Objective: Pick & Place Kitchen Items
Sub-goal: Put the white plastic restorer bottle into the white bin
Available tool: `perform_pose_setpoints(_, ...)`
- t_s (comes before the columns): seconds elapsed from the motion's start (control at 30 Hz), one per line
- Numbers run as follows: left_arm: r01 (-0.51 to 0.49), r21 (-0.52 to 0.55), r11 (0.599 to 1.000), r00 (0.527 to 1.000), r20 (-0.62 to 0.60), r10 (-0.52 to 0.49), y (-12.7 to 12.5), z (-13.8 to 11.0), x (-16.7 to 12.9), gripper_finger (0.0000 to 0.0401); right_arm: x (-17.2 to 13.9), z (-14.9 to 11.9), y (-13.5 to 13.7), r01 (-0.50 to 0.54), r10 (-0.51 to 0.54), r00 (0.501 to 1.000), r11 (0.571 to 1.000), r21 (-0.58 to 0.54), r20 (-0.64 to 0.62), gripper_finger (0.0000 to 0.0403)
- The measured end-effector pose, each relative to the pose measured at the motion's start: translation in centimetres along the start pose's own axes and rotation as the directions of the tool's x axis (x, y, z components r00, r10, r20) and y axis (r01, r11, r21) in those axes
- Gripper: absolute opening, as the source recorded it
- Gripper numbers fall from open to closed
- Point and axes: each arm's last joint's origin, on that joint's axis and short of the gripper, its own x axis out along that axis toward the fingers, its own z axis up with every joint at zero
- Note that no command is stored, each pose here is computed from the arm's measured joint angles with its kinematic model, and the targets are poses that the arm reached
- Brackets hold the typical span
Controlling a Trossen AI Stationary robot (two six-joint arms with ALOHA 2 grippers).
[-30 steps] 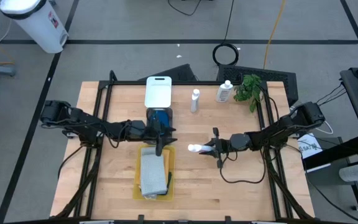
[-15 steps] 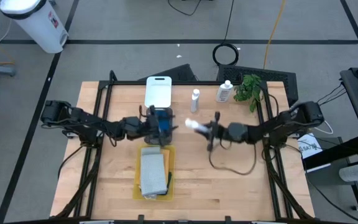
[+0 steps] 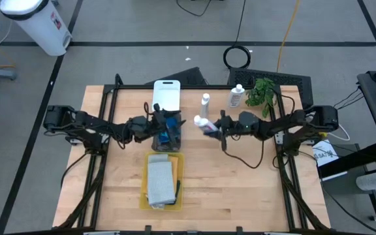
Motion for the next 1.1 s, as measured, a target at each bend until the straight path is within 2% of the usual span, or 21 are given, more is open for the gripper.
perform_pose_setpoints(0.1, 0.102, -0.084, 0.991, 0.995, 0.023, -0.100, 0.0, 0.2, 0.1, 0.0230, 0.1, -0.2, 0.7, -0.113, 0.113, 0.993, 0.993, 0.020, -0.017, 0.0083)
perform_pose_setpoints(0.3, 0.335, -0.170, 0.927, 0.942, 0.078, -0.326, -1.1, 2.2, 1.0, 0.0230, 0.3, -0.3, 2.1, -0.153, 0.152, 0.988, 0.987, -0.056, -0.024, 0.0084)
perform_pose_setpoints(0.4, 0.457, -0.145, 0.877, 0.889, 0.067, -0.452, -2.7, 3.2, 1.1, 0.0230, 0.4, -0.3, 2.7, -0.181, 0.180, 0.984, 0.980, -0.083, -0.018, 0.0084)
perform_pose_setpoints(0.47, 0.498, -0.108, 0.861, 0.867, 0.043, -0.496, -3.8, 3.6, 0.9, 0.0230, 0.4, -0.3, 3.0, -0.190, 0.189, 0.982, 0.978, -0.085, -0.017, 0.0084)
perform_pose_setpoints(0.63, 0.482, -0.074, 0.873, 0.875, -0.019, -0.484, -5.5, 4.1, 0.7, 0.0234, 0.5, -0.4, 3.8, -0.218, 0.217, 0.976, 0.971, -0.094, -0.021, 0.0084)
perform_pose_setpoints(0.93, 0.425, -0.056, 0.903, 0.901, -0.064, -0.428, -6.3, 3.7, 1.4, 0.0300, 0.5, -0.3, 4.0, -0.223, 0.223, 0.975, 0.969, -0.108, -0.006, 0.0084)
perform_pose_setpoints(1.1, 0.422, -0.044, 0.905, 0.902, -0.084, -0.424, -6.7, 3.0, 2.7, 0.0311, 0.5, -0.3, 4.0, -0.221, 0.222, 0.975, 0.969, -0.108, -0.008, 0.0084)
